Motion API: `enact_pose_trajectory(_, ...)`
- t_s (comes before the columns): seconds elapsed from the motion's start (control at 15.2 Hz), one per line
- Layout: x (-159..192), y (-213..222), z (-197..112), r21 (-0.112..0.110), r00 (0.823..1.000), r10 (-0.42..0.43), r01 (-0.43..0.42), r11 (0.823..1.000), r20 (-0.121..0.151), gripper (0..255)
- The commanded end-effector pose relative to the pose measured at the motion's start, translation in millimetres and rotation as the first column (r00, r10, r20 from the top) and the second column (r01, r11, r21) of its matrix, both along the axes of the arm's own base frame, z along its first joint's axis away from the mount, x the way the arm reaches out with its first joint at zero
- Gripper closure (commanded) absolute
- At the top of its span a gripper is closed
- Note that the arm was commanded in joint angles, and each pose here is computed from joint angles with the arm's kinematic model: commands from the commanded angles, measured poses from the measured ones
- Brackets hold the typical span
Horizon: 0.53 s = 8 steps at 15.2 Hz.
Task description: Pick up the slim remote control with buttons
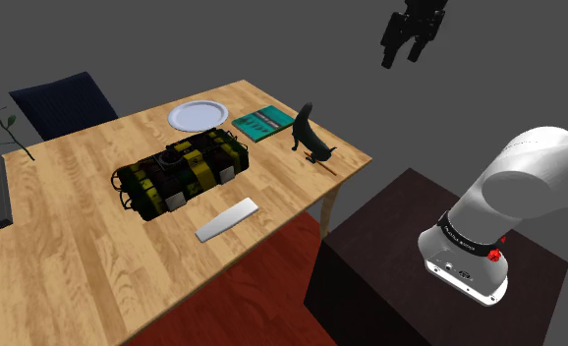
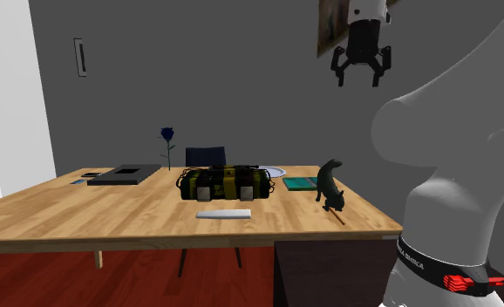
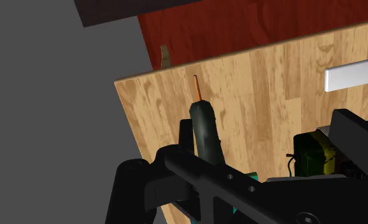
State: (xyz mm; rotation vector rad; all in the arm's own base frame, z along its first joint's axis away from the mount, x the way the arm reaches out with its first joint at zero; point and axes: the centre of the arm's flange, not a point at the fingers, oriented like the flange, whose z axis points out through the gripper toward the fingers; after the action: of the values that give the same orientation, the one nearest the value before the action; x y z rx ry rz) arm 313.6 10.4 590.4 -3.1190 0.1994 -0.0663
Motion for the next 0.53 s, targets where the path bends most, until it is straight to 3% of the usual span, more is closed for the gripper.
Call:
enact_pose_trajectory(0.0,0.0,0.0,0.0,0.0,1.0,0.0,0.0,1.0,0.0,0)
enact_pose_trajectory(0.46,-10.6,70.0,-60.5,-0.001,0.98,-0.198,0.198,0.98,-0.007,0)
